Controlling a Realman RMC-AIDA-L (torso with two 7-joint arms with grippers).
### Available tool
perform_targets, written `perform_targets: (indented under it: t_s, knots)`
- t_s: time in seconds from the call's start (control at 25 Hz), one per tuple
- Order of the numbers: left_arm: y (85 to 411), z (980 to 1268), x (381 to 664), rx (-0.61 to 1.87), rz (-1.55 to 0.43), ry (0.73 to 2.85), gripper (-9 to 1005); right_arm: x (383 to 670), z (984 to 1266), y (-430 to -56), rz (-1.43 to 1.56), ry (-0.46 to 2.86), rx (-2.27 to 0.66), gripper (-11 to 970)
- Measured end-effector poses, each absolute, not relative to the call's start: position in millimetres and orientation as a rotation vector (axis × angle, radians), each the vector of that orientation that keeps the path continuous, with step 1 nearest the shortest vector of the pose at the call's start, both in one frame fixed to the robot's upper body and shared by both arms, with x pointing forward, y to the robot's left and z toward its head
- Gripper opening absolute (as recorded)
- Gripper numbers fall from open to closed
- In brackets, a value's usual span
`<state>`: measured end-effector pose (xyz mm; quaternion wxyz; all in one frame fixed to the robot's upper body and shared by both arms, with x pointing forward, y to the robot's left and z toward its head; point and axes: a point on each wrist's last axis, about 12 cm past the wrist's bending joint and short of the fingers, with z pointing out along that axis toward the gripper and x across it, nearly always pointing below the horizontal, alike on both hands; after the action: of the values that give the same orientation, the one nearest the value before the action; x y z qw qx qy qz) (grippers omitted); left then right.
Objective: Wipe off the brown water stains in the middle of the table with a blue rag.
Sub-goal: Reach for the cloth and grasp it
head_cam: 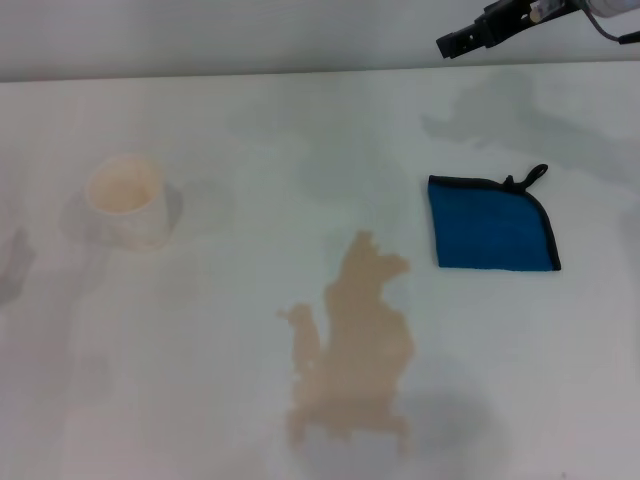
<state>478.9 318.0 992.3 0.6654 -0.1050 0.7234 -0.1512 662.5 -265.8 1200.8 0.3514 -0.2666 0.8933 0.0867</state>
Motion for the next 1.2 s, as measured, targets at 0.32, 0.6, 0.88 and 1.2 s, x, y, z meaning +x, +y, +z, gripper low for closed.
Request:
perform_targets:
  t_s: [0.32,0.6,0.88,1.2]
  knots:
    - [317.9,993.1,482.0,-0.257,-0.337,1.629,891,663.7,1185.4,-256.0,0.139,2.443,-0.728,849]
    - [317.6,992.6,484.4,-0.262,-0.334,1.638,892,652.2,1167.6,-252.0,0.195,2.552,-0.781,848]
    - [317.2,992.4,487.9,-0.260,-0.331,1.650,892,639.3,1155.4,-246.9,0.094,2.674,-0.914,846]
    - [314.8,994.7,493.3,-0.251,-0.338,1.646,891,635.5,1134.7,-233.0,-0.040,2.738,-0.966,844]
